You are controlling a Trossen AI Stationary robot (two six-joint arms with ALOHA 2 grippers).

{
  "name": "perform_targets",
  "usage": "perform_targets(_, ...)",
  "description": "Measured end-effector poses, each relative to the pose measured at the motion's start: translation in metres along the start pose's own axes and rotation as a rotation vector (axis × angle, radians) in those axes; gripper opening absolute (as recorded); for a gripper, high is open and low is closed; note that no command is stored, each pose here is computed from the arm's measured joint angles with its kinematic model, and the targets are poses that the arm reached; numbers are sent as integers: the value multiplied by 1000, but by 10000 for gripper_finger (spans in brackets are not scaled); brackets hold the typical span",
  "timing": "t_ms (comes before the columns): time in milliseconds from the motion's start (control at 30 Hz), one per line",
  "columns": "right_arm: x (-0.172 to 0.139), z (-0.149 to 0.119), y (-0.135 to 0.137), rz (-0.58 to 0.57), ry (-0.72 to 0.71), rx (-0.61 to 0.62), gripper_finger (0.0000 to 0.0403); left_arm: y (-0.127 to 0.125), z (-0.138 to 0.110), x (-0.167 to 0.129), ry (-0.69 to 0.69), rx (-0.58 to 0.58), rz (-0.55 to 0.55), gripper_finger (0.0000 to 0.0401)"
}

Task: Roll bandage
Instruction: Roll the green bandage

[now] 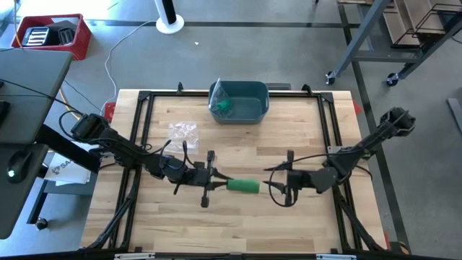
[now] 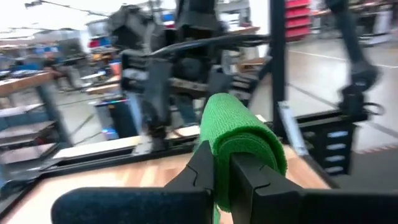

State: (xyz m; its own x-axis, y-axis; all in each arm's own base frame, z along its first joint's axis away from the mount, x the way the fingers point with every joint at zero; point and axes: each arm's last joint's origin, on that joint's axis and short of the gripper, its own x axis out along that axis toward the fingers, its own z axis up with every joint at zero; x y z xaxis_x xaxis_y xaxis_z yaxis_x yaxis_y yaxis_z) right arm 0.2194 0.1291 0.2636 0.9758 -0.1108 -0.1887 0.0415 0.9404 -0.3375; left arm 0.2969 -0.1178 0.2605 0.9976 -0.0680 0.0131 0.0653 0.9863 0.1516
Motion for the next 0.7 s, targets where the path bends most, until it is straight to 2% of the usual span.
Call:
perform_targets(133,-8,-5,10,51,45,55,173,-5,0,1,-21,-60,-143,12)
perform_targets(233,-14,-6,17,74,58,102,170,-7,-4,1,1,-125,-141,12)
perform_targets(333,-18,-7,20,58,64,133,167,-2,-19,4,48,-140,-51,12)
perform_targets(467,-16,-9,21,48,78,180,167,17,-56,13,158,-160,90,12)
perform_targets(700,24,-37,27,15,196,164,167,63,-133,24,256,-244,242,17)
